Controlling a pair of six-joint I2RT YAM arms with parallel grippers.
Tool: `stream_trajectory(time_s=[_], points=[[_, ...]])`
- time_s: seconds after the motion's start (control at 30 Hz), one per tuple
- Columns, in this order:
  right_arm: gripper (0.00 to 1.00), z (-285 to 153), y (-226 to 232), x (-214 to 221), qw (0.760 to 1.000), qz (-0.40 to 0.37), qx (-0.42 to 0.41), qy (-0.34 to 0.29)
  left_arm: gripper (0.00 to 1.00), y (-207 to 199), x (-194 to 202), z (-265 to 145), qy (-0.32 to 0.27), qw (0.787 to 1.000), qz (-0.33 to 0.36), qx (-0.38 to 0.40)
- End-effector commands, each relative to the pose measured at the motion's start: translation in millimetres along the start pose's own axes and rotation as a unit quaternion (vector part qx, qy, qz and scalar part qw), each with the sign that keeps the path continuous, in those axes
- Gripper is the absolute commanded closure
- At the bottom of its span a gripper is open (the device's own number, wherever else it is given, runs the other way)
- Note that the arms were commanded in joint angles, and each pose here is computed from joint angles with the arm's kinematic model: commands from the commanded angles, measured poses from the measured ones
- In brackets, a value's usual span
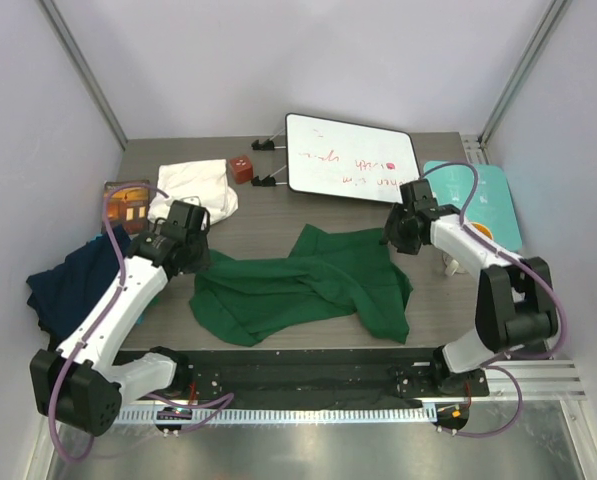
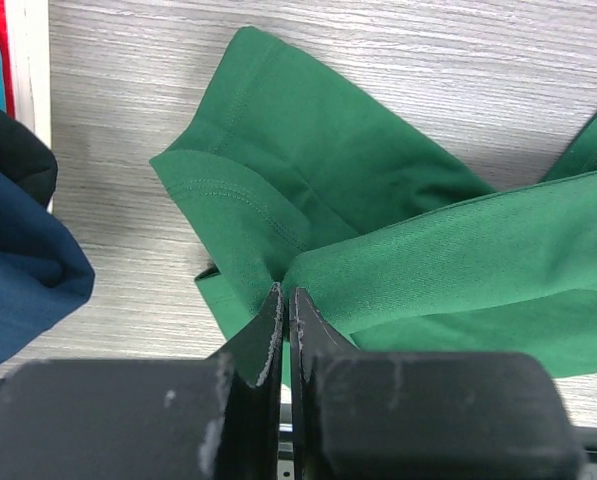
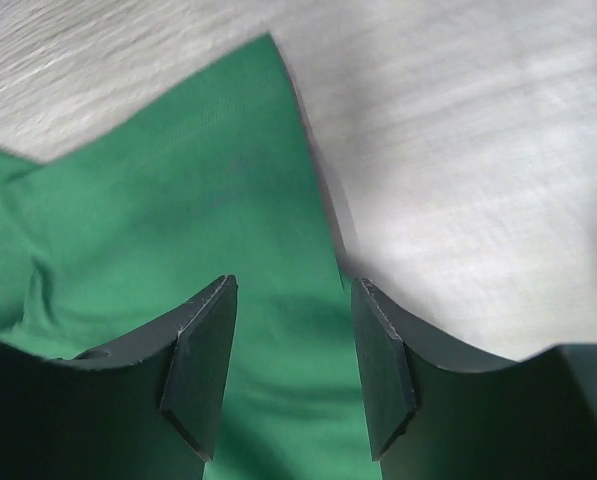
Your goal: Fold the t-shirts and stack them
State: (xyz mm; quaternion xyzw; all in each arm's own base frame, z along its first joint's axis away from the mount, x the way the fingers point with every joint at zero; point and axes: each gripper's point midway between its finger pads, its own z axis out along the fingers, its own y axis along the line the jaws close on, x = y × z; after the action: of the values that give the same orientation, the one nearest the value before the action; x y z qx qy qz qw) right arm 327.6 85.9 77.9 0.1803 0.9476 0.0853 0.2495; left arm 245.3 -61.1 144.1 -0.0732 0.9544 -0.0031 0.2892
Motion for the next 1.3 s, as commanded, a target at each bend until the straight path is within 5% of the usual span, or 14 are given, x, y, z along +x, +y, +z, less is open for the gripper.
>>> stream_trajectory(time_s=[0.0, 0.8, 0.83, 0.93, 1.03, 1.27], points=[[0.44, 27, 20, -27, 1.0, -0.009, -0.022, -0.018, 1.0, -8, -6, 4, -0.008, 1.0, 0.002, 0.017], [0.45, 99, 22, -23, 1.0, -0.005, -0.007, 0.008, 1.0, -9, -4, 14, 0.003, 1.0, 0.008, 0.012], [0.47, 101, 22, -23, 1.0, -0.004, -0.006, 0.008, 1.0, -8, -4, 14, 0.004, 1.0, 0.008, 0.011], [0.81, 101, 21, -21, 1.0, -0.001, -0.005, 0.01, 1.0, -8, -2, 14, 0.006, 1.0, 0.011, 0.011], [0.96, 92, 26, -17, 1.0, -0.002, -0.024, 0.013, 1.0, -8, -2, 14, 0.005, 1.0, 0.01, 0.011], [0.99, 50, 22, -32, 0.998, -0.008, -0.031, -0.049, 1.0, -9, -1, 19, 0.007, 1.0, 0.006, 0.01]])
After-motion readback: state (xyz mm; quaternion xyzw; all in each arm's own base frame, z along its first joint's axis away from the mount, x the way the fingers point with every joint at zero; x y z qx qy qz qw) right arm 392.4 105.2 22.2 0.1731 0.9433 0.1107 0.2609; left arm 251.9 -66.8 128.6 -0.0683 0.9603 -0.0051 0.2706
